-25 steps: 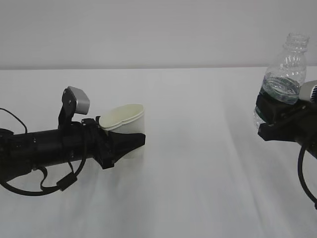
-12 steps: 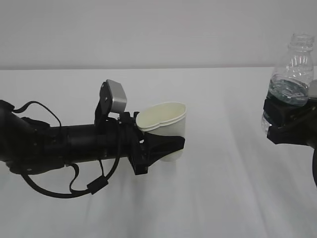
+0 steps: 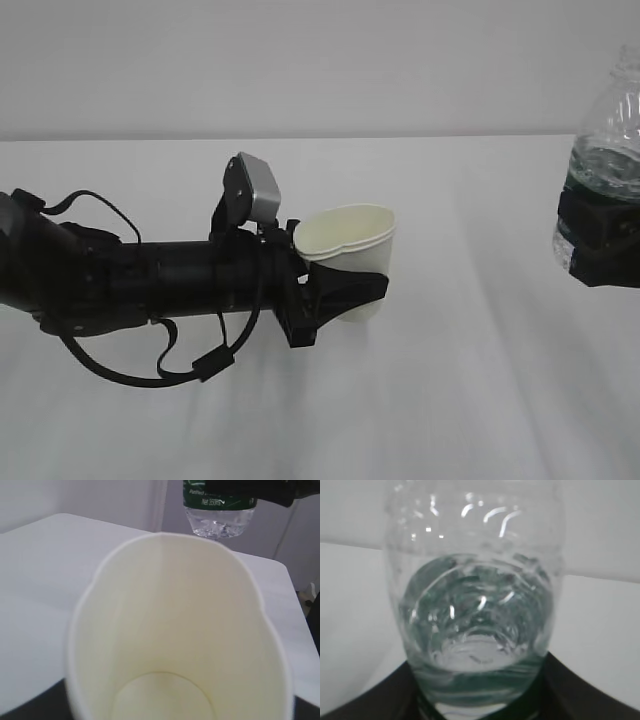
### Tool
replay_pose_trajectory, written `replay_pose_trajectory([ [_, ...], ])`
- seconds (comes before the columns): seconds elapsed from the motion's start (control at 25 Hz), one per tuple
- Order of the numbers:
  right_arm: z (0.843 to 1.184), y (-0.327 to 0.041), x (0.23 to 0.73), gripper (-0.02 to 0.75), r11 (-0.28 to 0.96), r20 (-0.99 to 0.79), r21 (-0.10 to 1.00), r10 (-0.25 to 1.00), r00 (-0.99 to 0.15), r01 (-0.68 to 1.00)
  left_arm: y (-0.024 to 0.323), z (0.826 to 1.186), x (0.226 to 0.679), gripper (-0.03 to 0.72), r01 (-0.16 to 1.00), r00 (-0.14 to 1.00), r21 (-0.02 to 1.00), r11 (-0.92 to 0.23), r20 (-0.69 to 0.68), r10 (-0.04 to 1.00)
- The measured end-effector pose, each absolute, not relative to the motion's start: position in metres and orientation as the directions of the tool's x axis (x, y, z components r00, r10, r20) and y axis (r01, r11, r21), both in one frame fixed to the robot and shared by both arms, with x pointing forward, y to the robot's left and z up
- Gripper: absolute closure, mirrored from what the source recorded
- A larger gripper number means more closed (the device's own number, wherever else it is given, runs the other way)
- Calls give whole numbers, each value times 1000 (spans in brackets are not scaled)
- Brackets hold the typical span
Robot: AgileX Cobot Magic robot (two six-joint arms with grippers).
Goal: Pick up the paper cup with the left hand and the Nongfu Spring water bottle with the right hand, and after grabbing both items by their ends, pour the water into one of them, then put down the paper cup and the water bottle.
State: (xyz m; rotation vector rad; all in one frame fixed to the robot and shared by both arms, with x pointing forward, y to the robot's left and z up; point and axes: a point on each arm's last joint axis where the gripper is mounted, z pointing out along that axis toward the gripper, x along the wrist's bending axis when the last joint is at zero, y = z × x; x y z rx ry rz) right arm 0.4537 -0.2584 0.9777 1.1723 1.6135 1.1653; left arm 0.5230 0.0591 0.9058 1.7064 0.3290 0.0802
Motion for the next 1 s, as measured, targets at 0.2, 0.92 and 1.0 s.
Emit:
replay_pose_trajectory([
  [0.2,984,-260,446,380,160,-100,958,964,-246,238,48,907,519,295,150,967,976,-156,-112,229],
  [0.92,1008,-266,423,380,299,-219,905,937,-272,303,15,907,493,295,122,987,975,-187,-99,126],
  [1.0,1010,-267,421,380,333,-250,893,926,-282,302,13,910,497,295,112,987,975,-190,-87,133],
])
